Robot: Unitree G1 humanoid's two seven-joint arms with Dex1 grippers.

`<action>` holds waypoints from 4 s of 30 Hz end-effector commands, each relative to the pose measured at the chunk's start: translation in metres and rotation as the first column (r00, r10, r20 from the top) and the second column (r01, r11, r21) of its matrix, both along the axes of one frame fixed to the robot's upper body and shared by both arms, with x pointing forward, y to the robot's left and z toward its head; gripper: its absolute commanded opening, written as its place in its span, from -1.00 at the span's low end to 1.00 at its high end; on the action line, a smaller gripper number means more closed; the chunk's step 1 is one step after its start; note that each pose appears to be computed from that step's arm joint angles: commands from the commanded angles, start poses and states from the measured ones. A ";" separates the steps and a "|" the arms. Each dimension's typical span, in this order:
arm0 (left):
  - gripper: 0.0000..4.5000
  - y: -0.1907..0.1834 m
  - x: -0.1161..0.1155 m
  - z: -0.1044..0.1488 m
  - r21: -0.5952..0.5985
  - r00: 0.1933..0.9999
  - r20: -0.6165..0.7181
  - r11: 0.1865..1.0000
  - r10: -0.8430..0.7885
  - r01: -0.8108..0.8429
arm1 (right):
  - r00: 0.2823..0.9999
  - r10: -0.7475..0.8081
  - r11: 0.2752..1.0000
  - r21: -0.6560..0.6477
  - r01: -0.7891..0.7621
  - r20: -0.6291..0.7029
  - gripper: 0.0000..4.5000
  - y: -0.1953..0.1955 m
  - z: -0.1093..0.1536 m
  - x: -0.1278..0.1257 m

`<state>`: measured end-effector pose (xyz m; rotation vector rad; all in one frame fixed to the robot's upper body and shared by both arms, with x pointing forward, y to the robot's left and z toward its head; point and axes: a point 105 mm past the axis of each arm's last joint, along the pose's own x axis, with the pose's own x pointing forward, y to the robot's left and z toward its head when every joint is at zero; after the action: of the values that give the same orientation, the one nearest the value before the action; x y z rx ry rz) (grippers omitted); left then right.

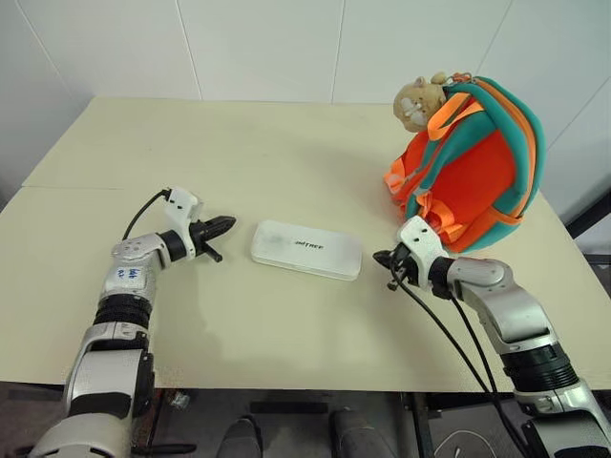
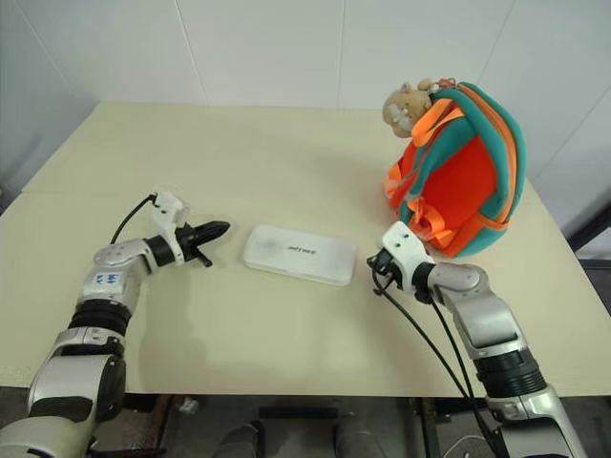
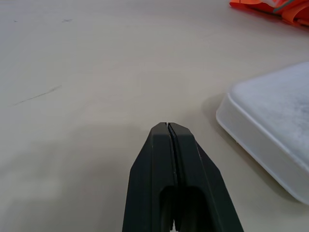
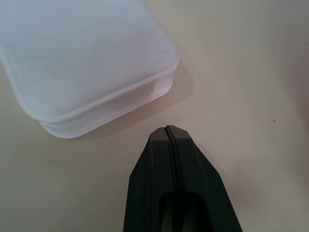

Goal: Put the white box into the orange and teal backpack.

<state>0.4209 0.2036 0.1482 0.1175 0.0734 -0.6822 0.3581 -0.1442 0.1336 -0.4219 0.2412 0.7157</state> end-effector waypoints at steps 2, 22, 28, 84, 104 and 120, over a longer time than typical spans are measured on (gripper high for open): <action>-0.99 -0.008 0.006 0.008 -0.026 1.000 0.012 0.999 -0.026 0.026 | 0.999 0.003 1.000 0.006 -0.003 0.050 -1.00 0.007 0.012 -0.003; -0.99 -0.043 -0.002 0.005 -0.078 0.976 -0.011 0.973 -0.220 0.218 | 0.998 0.065 0.997 0.043 -0.065 0.021 -1.00 0.027 0.009 -0.015; -0.99 -0.043 -0.011 0.003 -0.069 0.963 -0.040 0.962 -0.268 0.265 | 0.994 0.110 0.992 0.053 -0.110 0.010 -1.00 0.033 0.011 -0.018; -0.99 -0.058 -0.110 -0.013 -0.091 0.845 -0.346 0.911 -0.407 0.401 | 0.933 0.290 0.956 0.097 -0.276 -0.214 -1.00 0.012 0.015 -0.064; -0.99 -0.007 -0.068 0.042 -0.097 0.992 -0.117 0.995 -0.046 0.034 | 0.955 0.221 0.975 0.055 -0.214 -0.200 -1.00 -0.014 0.025 -0.063; -0.99 0.008 -0.077 0.041 -0.126 0.985 -0.170 0.992 -0.032 0.010 | 0.935 0.268 0.963 0.080 -0.257 -0.231 -1.00 -0.005 0.020 -0.078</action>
<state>0.3477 0.2079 0.1745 -0.0514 0.2335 -0.7109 0.2816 -0.1480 0.1417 -0.2977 0.4382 1.0410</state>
